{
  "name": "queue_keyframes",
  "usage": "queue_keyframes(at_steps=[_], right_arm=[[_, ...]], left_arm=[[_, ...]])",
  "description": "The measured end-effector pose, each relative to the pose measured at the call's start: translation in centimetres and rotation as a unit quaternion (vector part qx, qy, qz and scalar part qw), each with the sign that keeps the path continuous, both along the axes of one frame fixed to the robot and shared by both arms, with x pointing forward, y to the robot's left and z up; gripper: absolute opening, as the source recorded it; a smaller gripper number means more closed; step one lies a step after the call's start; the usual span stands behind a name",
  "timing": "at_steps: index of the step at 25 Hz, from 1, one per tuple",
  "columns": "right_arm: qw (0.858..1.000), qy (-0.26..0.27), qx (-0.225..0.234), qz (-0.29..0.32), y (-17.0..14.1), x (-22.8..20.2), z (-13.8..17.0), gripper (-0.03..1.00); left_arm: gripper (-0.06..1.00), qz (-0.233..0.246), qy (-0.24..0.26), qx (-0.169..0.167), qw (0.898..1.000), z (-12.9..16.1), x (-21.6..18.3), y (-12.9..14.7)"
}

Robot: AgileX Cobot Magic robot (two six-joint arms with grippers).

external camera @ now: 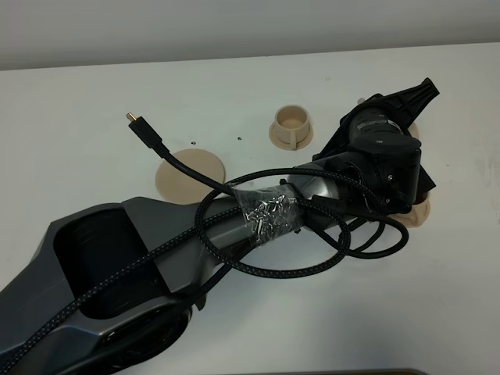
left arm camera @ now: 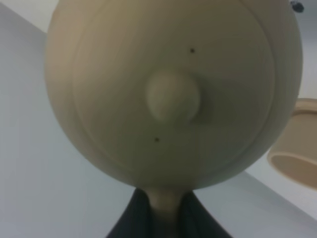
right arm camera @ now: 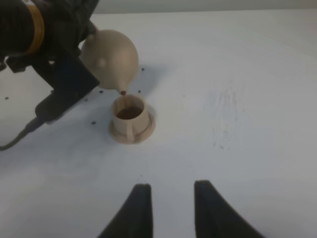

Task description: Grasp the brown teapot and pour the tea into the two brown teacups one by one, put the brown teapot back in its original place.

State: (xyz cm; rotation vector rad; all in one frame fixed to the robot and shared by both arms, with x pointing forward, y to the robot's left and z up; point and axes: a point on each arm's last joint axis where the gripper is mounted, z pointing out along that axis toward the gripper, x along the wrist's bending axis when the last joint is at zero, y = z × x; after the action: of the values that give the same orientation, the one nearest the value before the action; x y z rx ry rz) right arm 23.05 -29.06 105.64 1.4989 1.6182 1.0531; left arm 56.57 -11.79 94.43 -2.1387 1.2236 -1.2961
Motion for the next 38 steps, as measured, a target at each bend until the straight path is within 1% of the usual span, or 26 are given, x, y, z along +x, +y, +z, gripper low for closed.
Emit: queue_keyframes(at_steps=[10,20,26,34,38], right_arm=[[1.0,0.0,0.0,0.0,0.0,0.0,0.0,0.2],[1.0,0.0,0.0,0.0,0.0,0.0,0.0,0.2],[1.0,0.0,0.0,0.0,0.0,0.0,0.0,0.2],[1.0,0.0,0.0,0.0,0.0,0.0,0.0,0.2],[1.0,0.0,0.0,0.0,0.0,0.0,0.0,0.2]], left_arm=[[0.13,-0.016,-0.004,-0.005,1.0,0.07,-0.01,-0.29],[0.13,-0.018,-0.004,-0.005,1.0,0.07,-0.01,-0.32],[0.13,-0.027,-0.006,0.009,1.0,0.07,-0.01,-0.33],[0.13,-0.033,-0.008,0.017,0.999,0.07,-0.02,-0.35],[0.13,-0.04,-0.009,0.026,0.999,0.07,-0.02,-0.37]])
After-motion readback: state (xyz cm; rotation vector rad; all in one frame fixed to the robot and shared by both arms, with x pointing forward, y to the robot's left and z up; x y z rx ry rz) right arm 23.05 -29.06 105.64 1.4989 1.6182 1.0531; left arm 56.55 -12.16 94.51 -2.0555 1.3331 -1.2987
